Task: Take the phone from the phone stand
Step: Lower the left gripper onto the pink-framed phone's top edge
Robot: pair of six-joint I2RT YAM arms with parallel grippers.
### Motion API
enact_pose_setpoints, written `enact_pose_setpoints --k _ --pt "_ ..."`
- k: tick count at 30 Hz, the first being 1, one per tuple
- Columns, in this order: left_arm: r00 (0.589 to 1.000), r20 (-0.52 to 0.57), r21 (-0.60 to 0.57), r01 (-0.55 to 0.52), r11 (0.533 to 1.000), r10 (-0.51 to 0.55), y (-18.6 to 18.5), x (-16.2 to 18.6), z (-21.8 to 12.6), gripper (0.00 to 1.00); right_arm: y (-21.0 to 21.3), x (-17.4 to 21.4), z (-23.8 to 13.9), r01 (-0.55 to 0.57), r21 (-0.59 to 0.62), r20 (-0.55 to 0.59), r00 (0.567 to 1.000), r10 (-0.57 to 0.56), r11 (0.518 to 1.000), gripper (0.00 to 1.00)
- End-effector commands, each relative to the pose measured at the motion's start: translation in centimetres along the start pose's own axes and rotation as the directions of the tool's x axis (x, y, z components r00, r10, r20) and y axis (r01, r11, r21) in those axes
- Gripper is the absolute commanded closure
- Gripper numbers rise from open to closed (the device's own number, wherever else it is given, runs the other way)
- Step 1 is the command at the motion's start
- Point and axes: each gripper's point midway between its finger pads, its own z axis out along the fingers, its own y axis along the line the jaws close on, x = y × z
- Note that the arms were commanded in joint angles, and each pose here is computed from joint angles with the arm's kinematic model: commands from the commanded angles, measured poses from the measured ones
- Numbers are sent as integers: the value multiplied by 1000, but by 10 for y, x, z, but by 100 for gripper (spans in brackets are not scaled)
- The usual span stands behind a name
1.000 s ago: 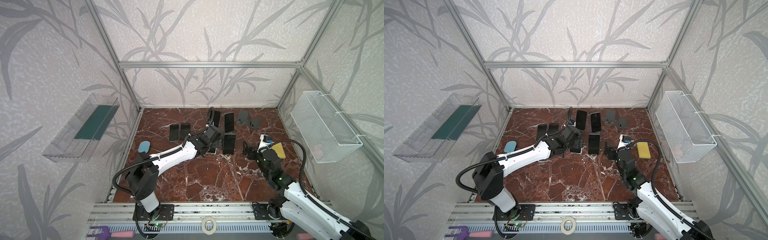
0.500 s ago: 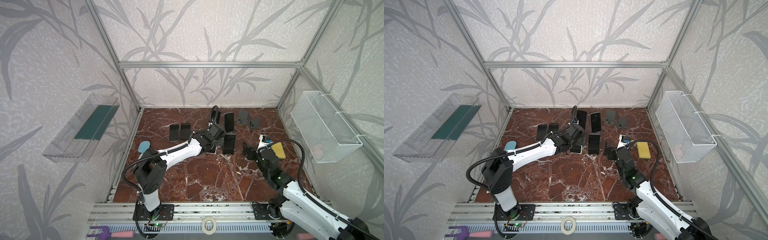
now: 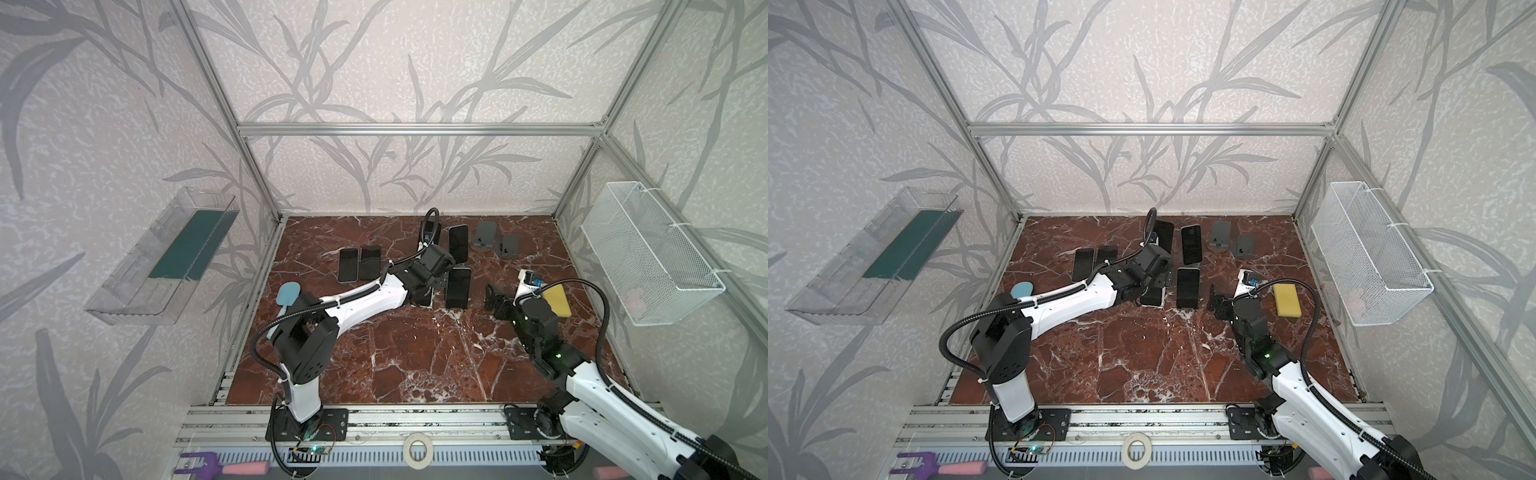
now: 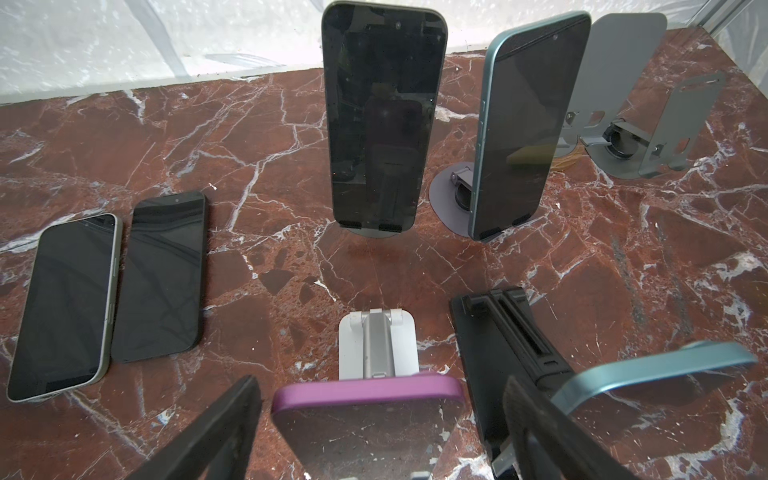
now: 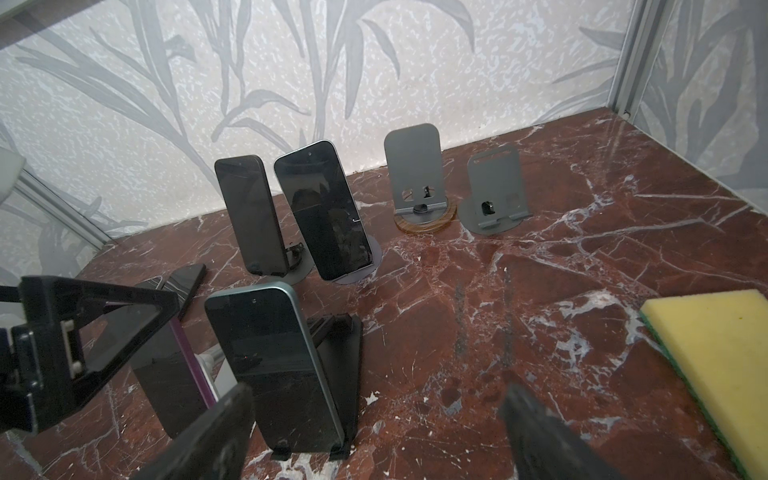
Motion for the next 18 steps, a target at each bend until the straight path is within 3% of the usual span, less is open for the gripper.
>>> enact_pose_setpoints --k 1,18 --pt "1000 -8 -39 9 999 -9 9 4 3 9 2 -10 -1 -15 5 25 1000 15 1000 7" --pt "999 -38 -76 -10 997 7 14 14 12 4 3 -8 0 -10 4 14 1000 10 1000 5"
